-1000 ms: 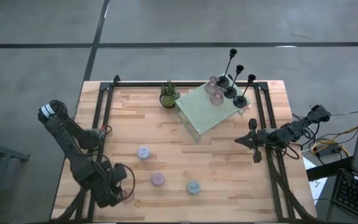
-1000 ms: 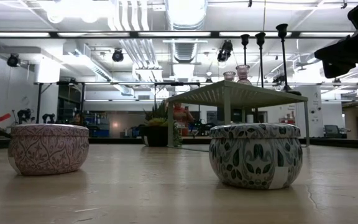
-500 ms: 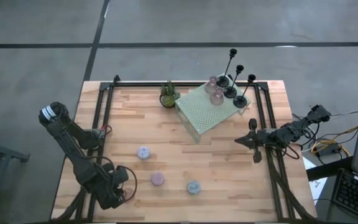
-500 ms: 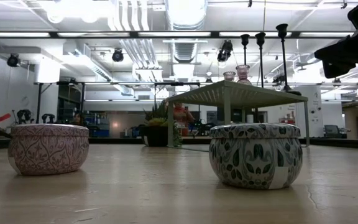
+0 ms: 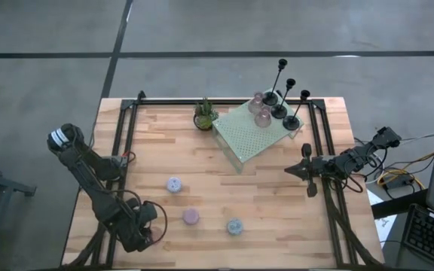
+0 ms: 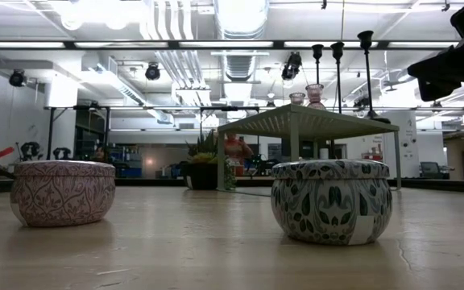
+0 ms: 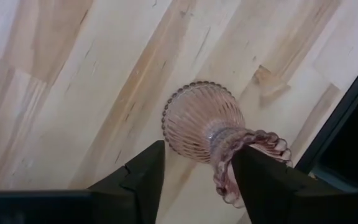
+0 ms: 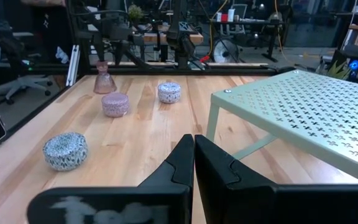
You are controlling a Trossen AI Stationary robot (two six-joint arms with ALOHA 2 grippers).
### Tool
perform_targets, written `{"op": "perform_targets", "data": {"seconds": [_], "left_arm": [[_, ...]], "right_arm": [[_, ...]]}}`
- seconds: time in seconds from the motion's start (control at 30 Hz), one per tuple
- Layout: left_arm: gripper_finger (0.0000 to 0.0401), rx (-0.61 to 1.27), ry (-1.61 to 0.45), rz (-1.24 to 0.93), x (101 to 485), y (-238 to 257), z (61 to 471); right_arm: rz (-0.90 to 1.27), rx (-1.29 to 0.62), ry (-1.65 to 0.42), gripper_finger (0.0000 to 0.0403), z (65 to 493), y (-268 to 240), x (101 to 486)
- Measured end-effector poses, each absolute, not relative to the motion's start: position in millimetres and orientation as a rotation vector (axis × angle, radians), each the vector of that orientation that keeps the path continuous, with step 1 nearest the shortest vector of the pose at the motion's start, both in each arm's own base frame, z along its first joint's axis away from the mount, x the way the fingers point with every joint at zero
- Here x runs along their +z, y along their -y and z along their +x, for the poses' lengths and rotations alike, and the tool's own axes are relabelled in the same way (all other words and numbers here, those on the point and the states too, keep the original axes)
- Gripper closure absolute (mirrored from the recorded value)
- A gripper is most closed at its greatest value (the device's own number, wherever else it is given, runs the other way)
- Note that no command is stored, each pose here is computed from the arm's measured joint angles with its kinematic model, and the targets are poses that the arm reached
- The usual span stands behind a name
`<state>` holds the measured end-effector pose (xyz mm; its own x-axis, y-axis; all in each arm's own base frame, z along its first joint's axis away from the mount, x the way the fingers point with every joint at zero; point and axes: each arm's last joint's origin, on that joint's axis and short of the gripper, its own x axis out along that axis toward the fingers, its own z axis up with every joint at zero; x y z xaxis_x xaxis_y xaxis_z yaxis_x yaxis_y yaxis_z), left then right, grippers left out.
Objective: Pick & Place candle stick holders
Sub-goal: Put the pink candle holder on the shelf aligned with the other pink candle holders
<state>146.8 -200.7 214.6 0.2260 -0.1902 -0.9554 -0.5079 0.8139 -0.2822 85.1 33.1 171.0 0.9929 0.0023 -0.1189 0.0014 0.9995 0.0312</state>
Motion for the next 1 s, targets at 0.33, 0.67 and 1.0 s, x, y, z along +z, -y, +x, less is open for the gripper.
{"op": "perform_targets", "data": {"seconds": [0.33, 0.67, 1.0], "left_arm": [[0.0353, 0.186, -1.313, -0.584, 215, 198, 154], [0.0371, 0.178, -1.273, -0.570, 222, 181, 167], [0.0370, 0.125, -1.182, -0.508, 244, 150, 194]], "right_arm": [[0.031, 0.000, -0.119, 0.0394, 85, -33, 171], [0.028, 0.001, -0.119, 0.0394, 85, -33, 171], [0.032, 0.001, -0.119, 0.0394, 85, -33, 171]]}}
